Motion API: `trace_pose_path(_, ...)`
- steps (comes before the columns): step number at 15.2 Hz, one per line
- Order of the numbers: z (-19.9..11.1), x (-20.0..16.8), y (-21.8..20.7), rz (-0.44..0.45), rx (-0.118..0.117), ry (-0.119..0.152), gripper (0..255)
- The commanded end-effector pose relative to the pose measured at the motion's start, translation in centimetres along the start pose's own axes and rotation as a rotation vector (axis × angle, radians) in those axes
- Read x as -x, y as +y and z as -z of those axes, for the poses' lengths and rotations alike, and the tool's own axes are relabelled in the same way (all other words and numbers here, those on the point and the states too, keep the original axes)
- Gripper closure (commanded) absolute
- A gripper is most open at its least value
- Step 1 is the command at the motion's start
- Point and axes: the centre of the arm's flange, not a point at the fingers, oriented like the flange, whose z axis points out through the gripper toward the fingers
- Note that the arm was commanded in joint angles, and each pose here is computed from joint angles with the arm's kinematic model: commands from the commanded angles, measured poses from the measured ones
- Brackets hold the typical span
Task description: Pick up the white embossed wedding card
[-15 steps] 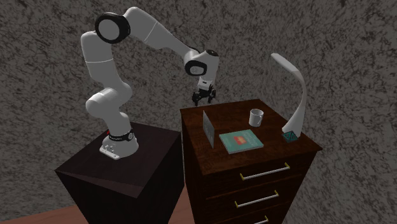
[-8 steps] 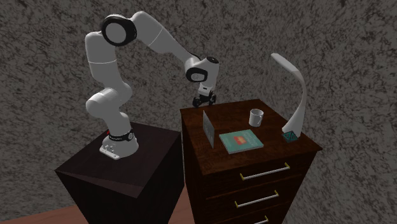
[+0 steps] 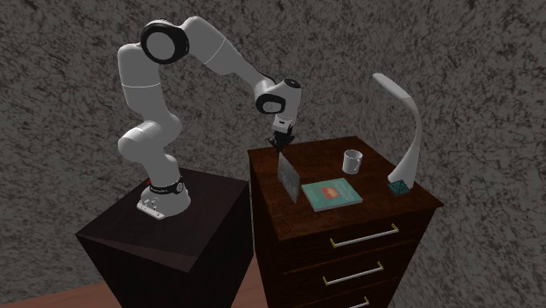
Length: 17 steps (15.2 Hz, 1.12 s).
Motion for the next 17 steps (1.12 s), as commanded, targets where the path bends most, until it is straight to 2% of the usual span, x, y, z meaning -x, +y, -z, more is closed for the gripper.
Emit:
trace_pose_path(1,0.0,0.0,0.0,0.0,0.0,0.0,255)
trace_pose_path(3,0.0,0.0,0.0,0.0,0.0,0.0,255)
trace_pose_path(17,7.2,1.7,0.2,0.0,0.0,0.0,255)
